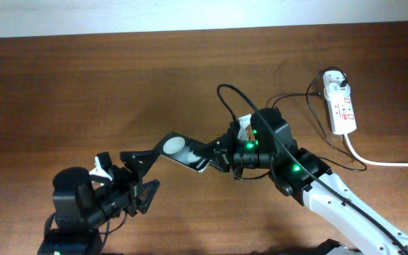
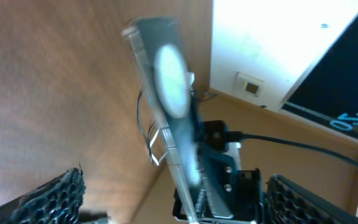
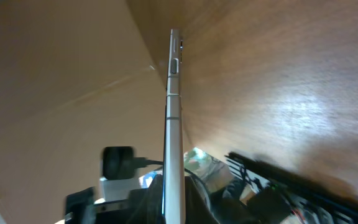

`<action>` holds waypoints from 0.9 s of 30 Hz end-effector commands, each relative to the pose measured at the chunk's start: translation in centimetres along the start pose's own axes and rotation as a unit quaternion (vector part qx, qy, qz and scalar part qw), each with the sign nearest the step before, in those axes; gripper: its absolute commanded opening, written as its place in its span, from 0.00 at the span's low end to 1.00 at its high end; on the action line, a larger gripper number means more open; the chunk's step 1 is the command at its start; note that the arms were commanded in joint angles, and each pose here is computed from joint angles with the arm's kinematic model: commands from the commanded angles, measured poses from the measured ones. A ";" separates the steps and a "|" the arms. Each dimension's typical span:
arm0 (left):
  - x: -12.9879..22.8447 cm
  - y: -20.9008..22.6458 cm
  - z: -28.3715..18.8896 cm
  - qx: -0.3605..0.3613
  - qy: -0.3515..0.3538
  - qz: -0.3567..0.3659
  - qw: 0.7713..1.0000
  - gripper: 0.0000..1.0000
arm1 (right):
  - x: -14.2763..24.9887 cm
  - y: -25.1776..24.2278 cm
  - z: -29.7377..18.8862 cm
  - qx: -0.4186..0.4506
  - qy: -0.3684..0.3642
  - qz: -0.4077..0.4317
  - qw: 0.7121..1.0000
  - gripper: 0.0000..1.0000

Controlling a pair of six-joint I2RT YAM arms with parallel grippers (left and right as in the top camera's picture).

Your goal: Plug charger to phone and switch on socket

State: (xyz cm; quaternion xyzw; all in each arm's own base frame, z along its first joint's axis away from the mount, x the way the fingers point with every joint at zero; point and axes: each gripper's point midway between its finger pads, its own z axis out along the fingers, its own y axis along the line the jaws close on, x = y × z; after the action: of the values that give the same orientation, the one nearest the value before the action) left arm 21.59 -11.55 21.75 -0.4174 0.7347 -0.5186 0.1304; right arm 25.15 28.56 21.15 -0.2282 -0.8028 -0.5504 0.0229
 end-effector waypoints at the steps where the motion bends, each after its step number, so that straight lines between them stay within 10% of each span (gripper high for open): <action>1: 0.7 1.0 1.7 -0.032 0.062 -0.061 0.996 0.95 | 0.4 1.9 -0.2 -0.027 0.004 -0.018 0.999 0.04; 11: 0.3 -1.5 7.4 -0.009 0.186 -0.080 0.979 0.77 | 1.7 1.7 0.3 -0.021 0.021 0.017 0.999 0.04; 27: -1.5 -1.3 8.2 -0.017 0.128 -0.124 0.984 0.35 | 1.9 1.6 0.9 -0.017 0.009 0.024 1.000 0.04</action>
State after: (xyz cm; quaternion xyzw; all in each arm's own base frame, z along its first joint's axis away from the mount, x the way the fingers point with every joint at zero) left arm 27.48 -16.45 19.24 -0.4110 0.7054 -0.5753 -0.0493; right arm 24.39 30.15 21.66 -0.2551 -0.7903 -0.5555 0.0433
